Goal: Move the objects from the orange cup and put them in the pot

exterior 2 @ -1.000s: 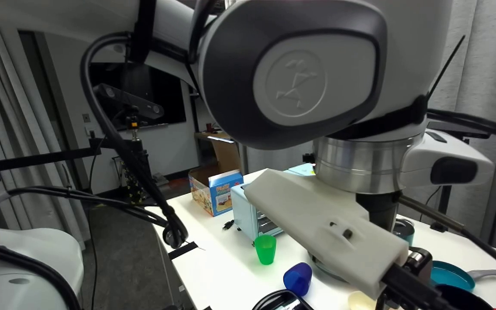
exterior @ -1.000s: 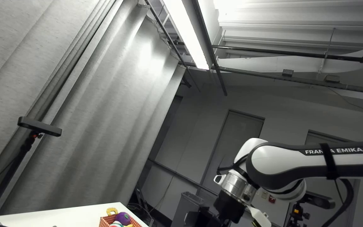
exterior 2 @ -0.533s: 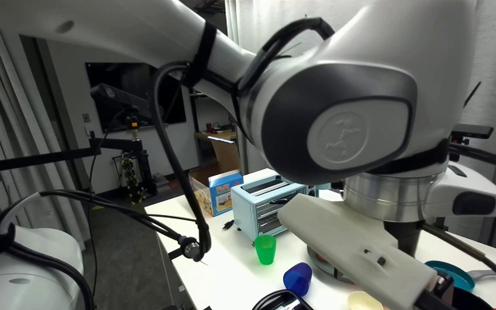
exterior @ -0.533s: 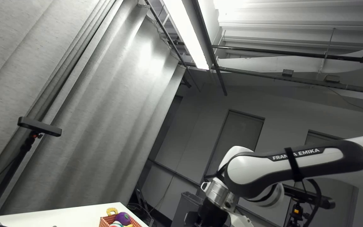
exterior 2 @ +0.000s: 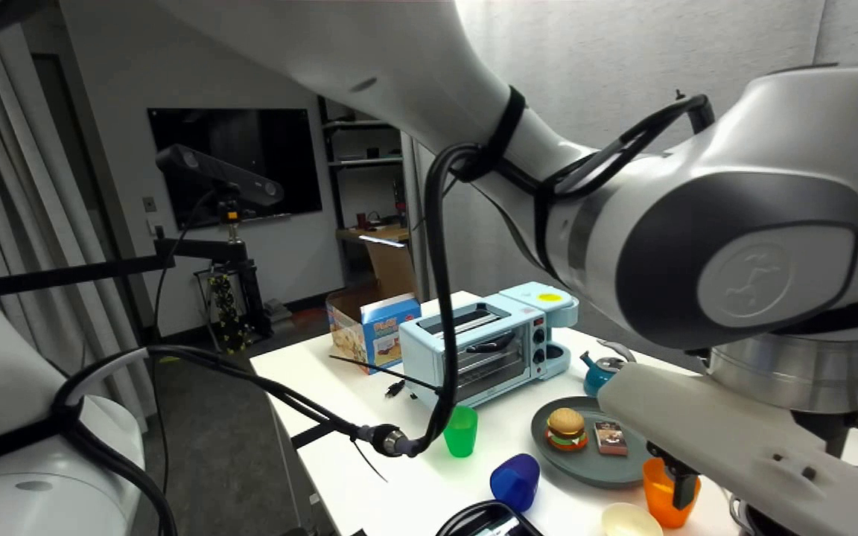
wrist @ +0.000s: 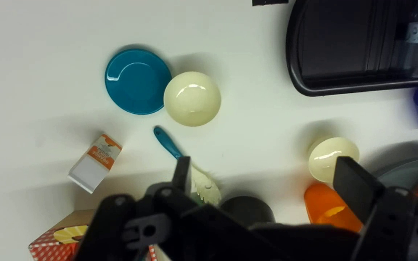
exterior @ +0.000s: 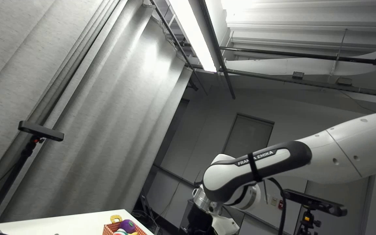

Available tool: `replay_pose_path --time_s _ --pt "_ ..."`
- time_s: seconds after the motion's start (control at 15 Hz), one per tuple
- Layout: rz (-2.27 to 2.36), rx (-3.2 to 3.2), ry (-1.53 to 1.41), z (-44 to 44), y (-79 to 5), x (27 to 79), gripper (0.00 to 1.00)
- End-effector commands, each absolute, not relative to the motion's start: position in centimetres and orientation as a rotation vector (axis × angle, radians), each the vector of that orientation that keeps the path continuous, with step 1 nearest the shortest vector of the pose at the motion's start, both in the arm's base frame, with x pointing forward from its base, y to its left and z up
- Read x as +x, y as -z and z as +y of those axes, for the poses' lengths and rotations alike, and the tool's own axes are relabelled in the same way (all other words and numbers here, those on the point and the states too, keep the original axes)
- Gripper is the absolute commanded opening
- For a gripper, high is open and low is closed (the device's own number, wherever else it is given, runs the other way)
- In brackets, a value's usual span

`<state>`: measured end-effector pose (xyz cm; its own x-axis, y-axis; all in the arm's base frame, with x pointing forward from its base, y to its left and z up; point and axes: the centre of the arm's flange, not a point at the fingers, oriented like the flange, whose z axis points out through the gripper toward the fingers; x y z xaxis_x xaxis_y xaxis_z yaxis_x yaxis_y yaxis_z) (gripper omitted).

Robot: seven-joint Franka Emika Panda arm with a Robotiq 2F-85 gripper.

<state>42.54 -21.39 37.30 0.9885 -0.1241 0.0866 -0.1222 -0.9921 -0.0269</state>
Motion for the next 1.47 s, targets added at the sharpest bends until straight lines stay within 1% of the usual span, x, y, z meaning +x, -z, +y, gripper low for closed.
replay_pose_path --time_s 0.0,0.2,0.27,0.67,1.4 --pt "0.232 -3.123 0.151 -24.9 -36.4 47.2 1.0" --pt "0.258 -3.125 0.133 -26.6 -36.0 48.8 1.0" --pt "0.261 -3.131 0.132 -24.6 -36.2 46.6 1.0" --pt "0.245 -3.167 0.119 -25.4 -34.9 48.1 1.0" --pt "0.064 -3.157 0.093 -18.6 -26.7 52.6 1.0"
